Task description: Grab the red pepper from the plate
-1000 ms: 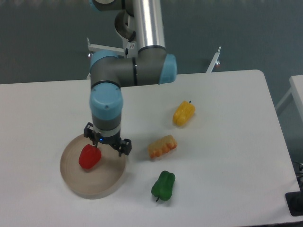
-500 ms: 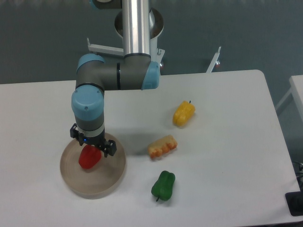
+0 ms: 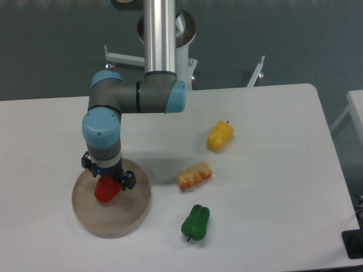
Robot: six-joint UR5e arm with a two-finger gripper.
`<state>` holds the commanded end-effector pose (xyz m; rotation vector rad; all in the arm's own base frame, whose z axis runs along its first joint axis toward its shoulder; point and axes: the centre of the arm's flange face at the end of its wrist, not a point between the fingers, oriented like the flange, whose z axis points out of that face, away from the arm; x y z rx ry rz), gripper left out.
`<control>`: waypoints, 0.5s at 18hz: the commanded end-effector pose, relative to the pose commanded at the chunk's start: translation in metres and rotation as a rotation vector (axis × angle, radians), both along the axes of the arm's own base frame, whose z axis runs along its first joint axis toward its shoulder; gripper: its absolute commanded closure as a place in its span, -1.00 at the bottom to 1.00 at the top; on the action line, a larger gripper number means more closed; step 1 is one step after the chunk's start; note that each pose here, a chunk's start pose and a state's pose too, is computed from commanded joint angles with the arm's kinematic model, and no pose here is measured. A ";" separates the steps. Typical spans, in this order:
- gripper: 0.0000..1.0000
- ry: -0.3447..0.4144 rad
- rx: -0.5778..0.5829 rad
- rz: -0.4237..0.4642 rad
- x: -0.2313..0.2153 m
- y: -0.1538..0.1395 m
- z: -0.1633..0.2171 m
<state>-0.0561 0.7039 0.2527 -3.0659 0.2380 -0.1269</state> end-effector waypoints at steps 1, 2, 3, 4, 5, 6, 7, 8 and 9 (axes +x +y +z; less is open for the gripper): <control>-1.00 -0.001 -0.004 0.000 0.000 0.000 -0.004; -1.00 0.000 -0.005 0.000 0.000 0.001 -0.004; -1.00 0.000 -0.006 -0.001 0.000 0.001 -0.006; -1.00 0.000 -0.006 -0.003 -0.001 0.002 -0.006; -1.00 0.002 0.001 -0.005 0.000 0.003 -0.005; -1.00 0.004 0.007 -0.003 0.000 0.003 -0.005; -1.00 0.004 0.009 -0.003 0.000 0.003 -0.005; -0.92 0.004 0.009 -0.005 0.000 0.003 -0.005; -0.74 0.005 0.010 -0.005 0.000 0.003 -0.005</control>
